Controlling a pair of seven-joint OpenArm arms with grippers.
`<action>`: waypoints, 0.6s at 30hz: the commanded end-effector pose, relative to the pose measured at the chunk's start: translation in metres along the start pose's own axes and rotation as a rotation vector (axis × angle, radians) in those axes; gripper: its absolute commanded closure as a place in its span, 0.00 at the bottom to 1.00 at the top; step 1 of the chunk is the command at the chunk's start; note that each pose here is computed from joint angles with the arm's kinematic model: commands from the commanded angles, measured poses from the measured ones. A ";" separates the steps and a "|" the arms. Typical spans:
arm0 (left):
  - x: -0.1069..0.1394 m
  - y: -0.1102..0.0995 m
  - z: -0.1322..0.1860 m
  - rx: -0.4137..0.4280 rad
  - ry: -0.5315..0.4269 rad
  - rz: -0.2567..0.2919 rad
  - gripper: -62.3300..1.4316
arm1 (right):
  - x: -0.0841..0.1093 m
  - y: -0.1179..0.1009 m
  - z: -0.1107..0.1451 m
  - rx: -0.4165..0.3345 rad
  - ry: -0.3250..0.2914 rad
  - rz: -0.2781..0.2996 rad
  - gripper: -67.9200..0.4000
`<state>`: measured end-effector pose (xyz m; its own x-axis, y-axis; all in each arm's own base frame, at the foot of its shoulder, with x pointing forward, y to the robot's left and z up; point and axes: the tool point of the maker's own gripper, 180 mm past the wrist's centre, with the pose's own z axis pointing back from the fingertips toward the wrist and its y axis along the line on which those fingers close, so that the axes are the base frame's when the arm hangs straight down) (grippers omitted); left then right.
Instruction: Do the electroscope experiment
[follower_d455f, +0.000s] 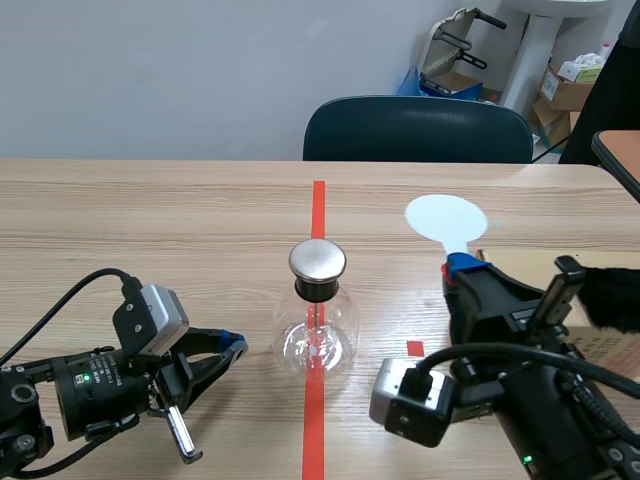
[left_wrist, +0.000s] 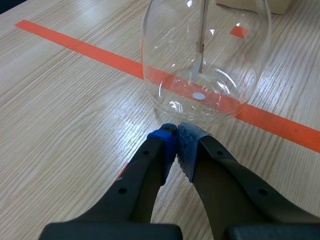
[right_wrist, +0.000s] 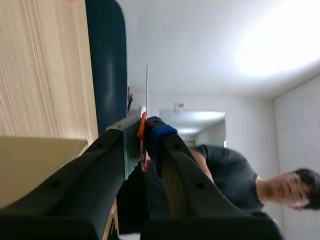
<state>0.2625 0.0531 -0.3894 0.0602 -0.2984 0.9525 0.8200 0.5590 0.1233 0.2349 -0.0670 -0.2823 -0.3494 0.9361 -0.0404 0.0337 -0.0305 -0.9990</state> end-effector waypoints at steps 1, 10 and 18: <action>0.013 -0.001 -0.005 -0.005 -0.043 0.003 0.93 | 0.004 -0.010 -0.004 -0.035 -0.032 0.010 0.99; 0.013 -0.001 -0.005 -0.005 -0.043 0.003 0.93 | 0.043 -0.009 0.002 -0.031 -0.254 0.013 0.99; 0.013 -0.001 -0.005 -0.005 -0.043 0.003 0.93 | 0.065 -0.009 0.009 -0.030 -0.385 0.015 0.99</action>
<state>0.2625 0.0531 -0.3894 0.0602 -0.2984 0.9525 0.8200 0.5590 0.1233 0.1991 -0.0084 -0.2861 -0.6749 0.7365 -0.0461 0.0309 -0.0342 -0.9989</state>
